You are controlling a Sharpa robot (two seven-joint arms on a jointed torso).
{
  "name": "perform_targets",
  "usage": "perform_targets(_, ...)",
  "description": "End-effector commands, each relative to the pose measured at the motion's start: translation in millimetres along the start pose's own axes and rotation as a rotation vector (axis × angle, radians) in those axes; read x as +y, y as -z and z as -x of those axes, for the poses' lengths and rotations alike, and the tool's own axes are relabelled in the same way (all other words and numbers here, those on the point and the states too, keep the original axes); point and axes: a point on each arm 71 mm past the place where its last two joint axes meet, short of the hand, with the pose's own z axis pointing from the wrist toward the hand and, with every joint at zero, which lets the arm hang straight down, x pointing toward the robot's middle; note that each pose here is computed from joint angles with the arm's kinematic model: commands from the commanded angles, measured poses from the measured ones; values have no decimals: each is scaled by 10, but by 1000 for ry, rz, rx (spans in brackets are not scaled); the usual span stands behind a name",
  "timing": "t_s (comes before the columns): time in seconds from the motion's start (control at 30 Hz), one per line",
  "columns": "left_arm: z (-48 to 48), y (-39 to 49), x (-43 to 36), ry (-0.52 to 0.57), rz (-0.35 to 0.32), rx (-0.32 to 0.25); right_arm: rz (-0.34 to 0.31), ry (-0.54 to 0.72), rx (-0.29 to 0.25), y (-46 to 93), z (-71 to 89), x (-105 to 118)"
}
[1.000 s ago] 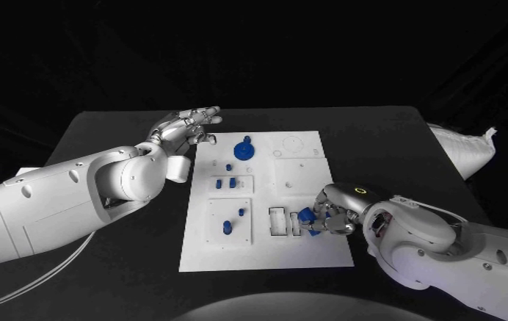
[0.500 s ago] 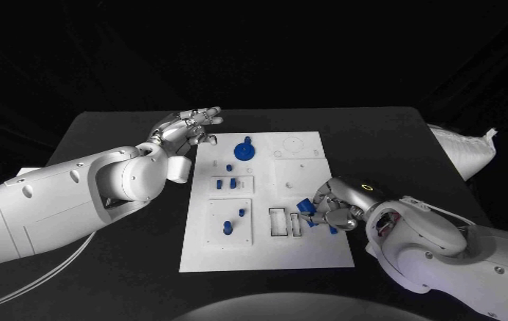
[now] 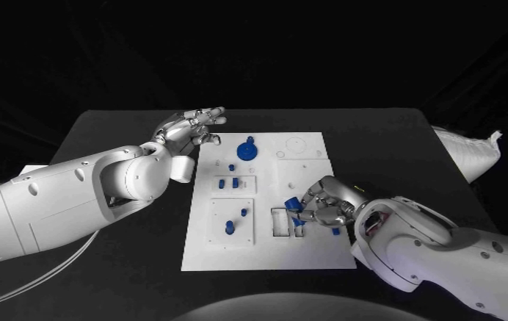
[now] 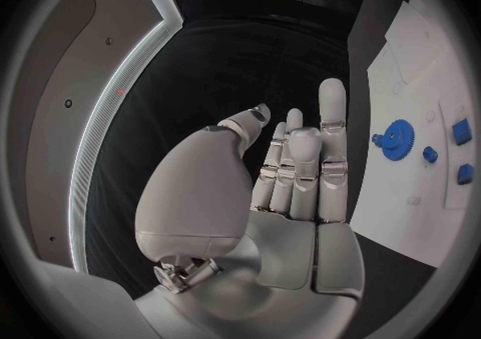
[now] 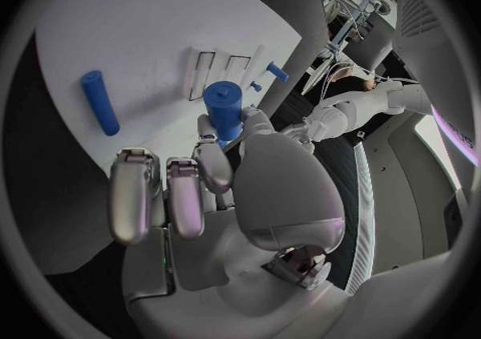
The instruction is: Assemble the parts on the task board
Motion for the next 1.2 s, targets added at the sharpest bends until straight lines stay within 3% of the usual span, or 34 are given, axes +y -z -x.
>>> perform_targets(0.03,-36,-2,-5,6,-7,26,-35,-47,111,-32,-121,18)
perform_targets(0.2,-43,-1,-2,8,-5,30,-48,-31,151,-69,-196,57)
perform_targets(0.6,-60,-5,10,8,9,44,-37,8,121,-116,-207,92)
perform_targets(1.2,-78,-18,17,-4,7,46,8,30,-1,-162,-138,127)
